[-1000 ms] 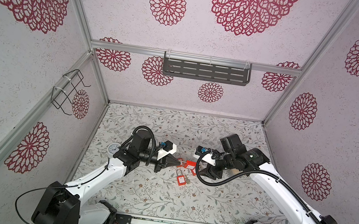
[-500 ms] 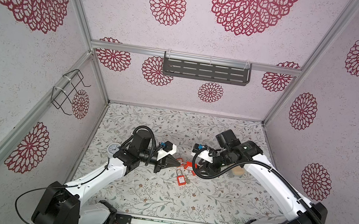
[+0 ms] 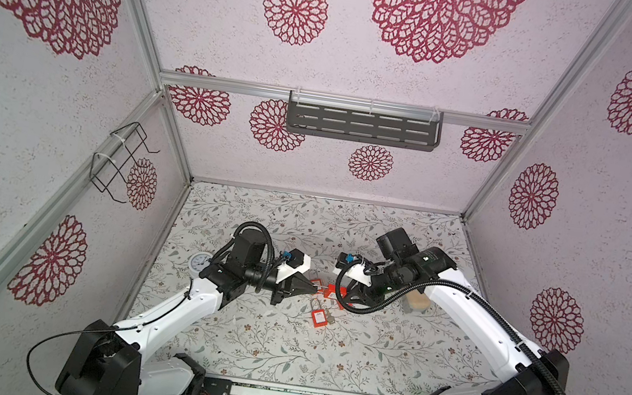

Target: Lock with the key

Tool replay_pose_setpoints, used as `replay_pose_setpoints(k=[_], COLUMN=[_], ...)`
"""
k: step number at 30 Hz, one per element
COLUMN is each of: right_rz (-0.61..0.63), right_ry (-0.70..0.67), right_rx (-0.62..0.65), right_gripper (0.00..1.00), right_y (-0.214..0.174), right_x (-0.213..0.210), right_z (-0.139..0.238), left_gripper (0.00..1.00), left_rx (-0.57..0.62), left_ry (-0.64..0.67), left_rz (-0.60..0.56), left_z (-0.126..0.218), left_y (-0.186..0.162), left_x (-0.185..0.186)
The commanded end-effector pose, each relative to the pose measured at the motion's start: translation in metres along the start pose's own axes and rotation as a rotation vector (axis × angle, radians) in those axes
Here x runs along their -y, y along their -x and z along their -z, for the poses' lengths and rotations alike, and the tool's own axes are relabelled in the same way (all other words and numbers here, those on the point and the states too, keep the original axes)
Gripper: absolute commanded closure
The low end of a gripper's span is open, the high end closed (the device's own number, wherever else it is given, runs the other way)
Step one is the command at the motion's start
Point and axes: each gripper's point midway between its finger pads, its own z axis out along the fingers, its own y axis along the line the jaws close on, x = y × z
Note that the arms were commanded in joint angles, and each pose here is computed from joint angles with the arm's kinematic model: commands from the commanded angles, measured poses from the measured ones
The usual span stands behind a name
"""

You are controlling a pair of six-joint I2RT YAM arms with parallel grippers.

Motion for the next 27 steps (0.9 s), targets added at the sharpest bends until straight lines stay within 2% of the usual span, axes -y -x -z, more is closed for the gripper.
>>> replay_pose_setpoints(k=[1,4,8,12,19,27], right_rz=[0.060,0.079,0.114,0.161,0.176,0.186], right_ry=[-0.051,-0.073,-0.136,-0.179,-0.148,-0.117], right_rx=[0.065,0.075,0.099,0.133,0.165,0.165], right_gripper=[0.75,0.75,0.56,0.50,0.57,0.71], right_y=[0.010,0.007,0.006,0.006,0.014,0.018], right_x=[0.001,0.000,0.001,-0.002,-0.007,-0.009], right_z=[0.011,0.014,0.021,0.026,0.028,0.027], left_gripper=[1.00,1.00,1.00,1.00,1.00,1.00], left_rx=[0.036,0.034,0.033,0.034,0.034,0.025], left_ry=[-0.035,-0.031,-0.028,-0.029,-0.034,-0.039], left_rz=[-0.042,-0.042,-0.045,-0.044,-0.042,-0.041], left_z=[0.001,0.001,0.001,0.001,0.001,0.000], left_y=[0.018,0.017,0.017,0.017,0.018,0.016], left_x=[0.006,0.006,0.006,0.006,0.007,0.008])
